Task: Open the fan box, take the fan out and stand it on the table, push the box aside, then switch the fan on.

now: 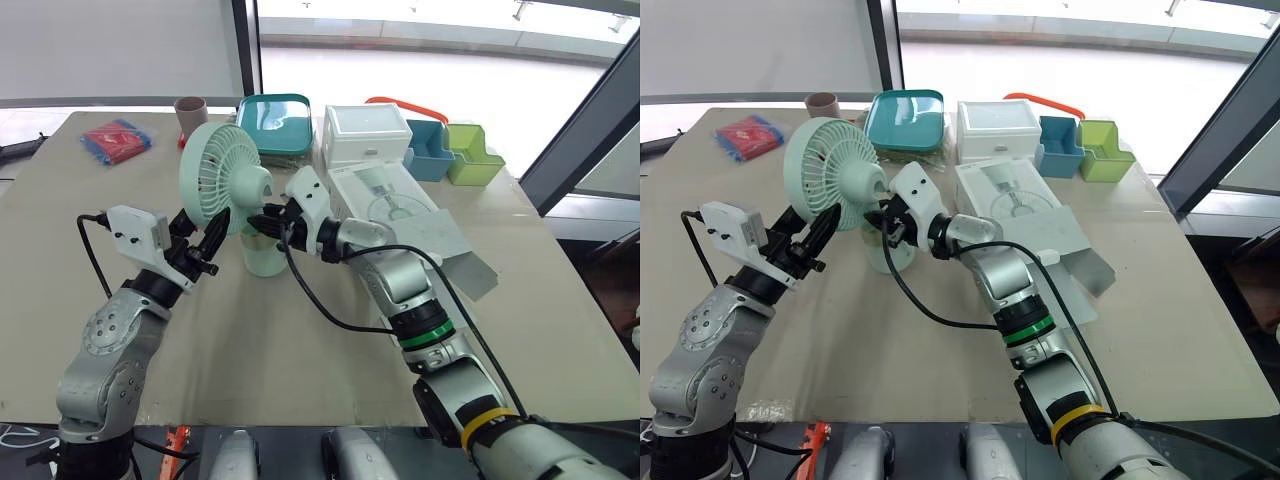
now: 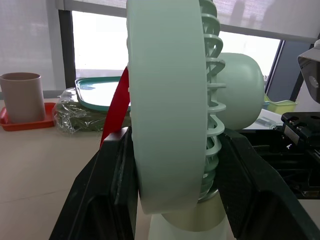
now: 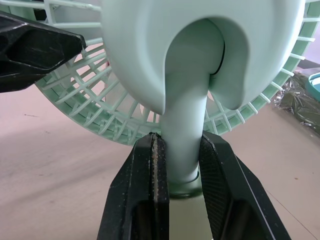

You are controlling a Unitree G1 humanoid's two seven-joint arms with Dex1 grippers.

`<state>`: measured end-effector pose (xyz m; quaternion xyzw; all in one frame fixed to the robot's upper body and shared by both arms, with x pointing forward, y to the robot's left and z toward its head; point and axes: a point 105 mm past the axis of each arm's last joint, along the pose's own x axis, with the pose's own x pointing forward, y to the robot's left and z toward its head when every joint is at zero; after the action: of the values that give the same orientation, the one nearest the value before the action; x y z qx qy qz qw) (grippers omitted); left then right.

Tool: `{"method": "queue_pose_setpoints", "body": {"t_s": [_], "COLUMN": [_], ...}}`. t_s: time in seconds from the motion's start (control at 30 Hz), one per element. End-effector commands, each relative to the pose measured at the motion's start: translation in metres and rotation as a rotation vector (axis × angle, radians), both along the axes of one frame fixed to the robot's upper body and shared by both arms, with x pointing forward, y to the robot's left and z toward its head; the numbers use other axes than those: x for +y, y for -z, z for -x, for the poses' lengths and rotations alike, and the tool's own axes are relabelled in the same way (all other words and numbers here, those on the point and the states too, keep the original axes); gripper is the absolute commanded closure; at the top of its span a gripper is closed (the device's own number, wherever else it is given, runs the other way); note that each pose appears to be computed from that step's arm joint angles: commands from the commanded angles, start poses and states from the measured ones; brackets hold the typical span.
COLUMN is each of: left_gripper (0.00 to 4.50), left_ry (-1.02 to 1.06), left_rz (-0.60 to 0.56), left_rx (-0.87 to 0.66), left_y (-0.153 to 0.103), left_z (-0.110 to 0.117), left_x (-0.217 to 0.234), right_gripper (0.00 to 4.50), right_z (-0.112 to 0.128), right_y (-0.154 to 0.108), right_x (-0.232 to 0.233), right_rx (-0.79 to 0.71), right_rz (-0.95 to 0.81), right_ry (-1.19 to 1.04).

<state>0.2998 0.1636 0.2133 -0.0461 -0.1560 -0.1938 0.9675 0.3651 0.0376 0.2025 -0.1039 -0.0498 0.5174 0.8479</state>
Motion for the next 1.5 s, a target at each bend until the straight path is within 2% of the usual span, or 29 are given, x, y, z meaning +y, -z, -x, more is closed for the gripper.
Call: {"method": "queue_pose_setpoints", "body": {"t_s": [0.03, 0.5, 0.53, 0.73, 0.9, 1.07, 1.37, 1.5], "left_gripper": [2.61, 2.61, 1.81, 0.06, 0.06, 0.06, 0.06, 0.06], "left_ry": [0.034, 0.098, 0.106, 0.139, 0.137, 0.033, 0.097, 0.07], "left_rz": [0.015, -0.032, -0.027, -0.021, -0.027, -0.035, -0.058, -0.065], "left_rx": [-0.133, -0.085, -0.079, -0.078, -0.089, -0.144, -0.129, -0.116], "left_y": [-0.028, -0.018, -0.017, -0.017, -0.02, -0.032, -0.042, -0.047], "left_z": [0.011, 0.016, 0.016, 0.022, 0.032, 0.036, 0.056, 0.059], "left_x": [-0.004, -0.009, -0.01, -0.013, -0.008, 0.012, 0.027, 0.05], "right_gripper": [3.86, 3.86, 3.88, 3.88, 3.88, 3.88, 3.88, 3.88], "right_z": [0.007, 0.005, 0.005, 0.004, 0.0, -0.002, -0.001, 0.0], "right_y": [-0.019, -0.024, -0.025, -0.027, -0.029, -0.03, -0.031, -0.034], "right_x": [0.006, 0.005, 0.006, 0.005, 0.002, -0.003, -0.015, -0.024], "right_rx": [-0.066, -0.072, -0.072, -0.071, -0.068, -0.065, -0.064, -0.057], "right_rz": [-0.036, -0.047, -0.047, -0.059, -0.066, -0.074, -0.077, -0.091], "right_ry": [-0.031, -0.018, -0.018, -0.013, 0.005, 0.01, -0.004, -0.014]}}
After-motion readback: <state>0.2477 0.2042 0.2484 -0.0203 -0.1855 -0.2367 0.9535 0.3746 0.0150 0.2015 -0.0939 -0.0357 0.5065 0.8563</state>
